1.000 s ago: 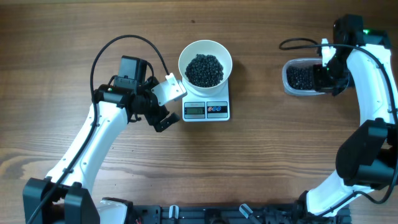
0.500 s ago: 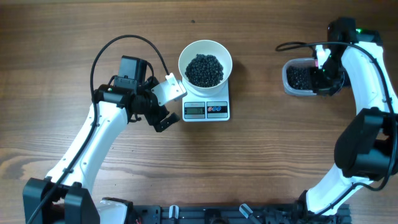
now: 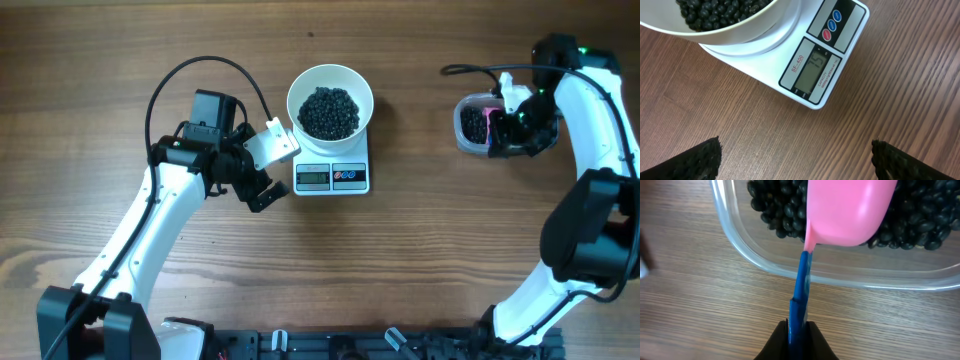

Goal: Scoop item into bowl and weigh 150g on scale
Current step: 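Dip the scoop into the bean tub with the right gripper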

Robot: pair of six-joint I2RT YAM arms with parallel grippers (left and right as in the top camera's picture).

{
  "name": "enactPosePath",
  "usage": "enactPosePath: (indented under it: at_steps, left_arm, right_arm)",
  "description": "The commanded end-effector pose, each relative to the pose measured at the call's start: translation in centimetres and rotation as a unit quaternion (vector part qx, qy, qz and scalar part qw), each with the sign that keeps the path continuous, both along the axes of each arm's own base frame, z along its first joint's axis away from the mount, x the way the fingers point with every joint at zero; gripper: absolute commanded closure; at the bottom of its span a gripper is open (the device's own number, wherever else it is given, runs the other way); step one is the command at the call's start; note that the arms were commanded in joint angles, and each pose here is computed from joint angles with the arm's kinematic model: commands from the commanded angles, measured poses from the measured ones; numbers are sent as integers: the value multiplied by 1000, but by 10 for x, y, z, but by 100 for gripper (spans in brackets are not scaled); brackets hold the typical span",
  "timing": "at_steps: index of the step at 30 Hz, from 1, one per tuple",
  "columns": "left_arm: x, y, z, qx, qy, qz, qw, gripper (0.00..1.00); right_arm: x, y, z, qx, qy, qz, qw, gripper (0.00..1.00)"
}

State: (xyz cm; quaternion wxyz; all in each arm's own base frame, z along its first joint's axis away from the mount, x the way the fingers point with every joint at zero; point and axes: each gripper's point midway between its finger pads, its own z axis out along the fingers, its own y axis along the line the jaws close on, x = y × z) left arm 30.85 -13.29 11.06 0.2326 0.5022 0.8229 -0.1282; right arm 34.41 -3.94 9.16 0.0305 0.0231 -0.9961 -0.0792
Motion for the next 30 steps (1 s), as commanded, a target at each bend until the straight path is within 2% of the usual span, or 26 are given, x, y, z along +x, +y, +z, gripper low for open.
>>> enactPosePath:
  at_steps: [1, 13, 20, 30]
  left_arm:
    - [1, -3, 1, -9, 0, -8, 1000, 0]
    - [1, -3, 1, -9, 0, -8, 1000, 0]
    - [1, -3, 1, -9, 0, -8, 1000, 0]
    - [1, -3, 1, -9, 0, -8, 1000, 0]
  right_arm:
    - [7, 8, -2, 79, -16, -21, 997, 96]
    - [3, 17, -7, 147, -4, -14, 989, 96]
    - [2, 15, -13, 156, 5, -21, 988, 96]
    - [1, -1, 6, 255, -33, -69, 964, 96]
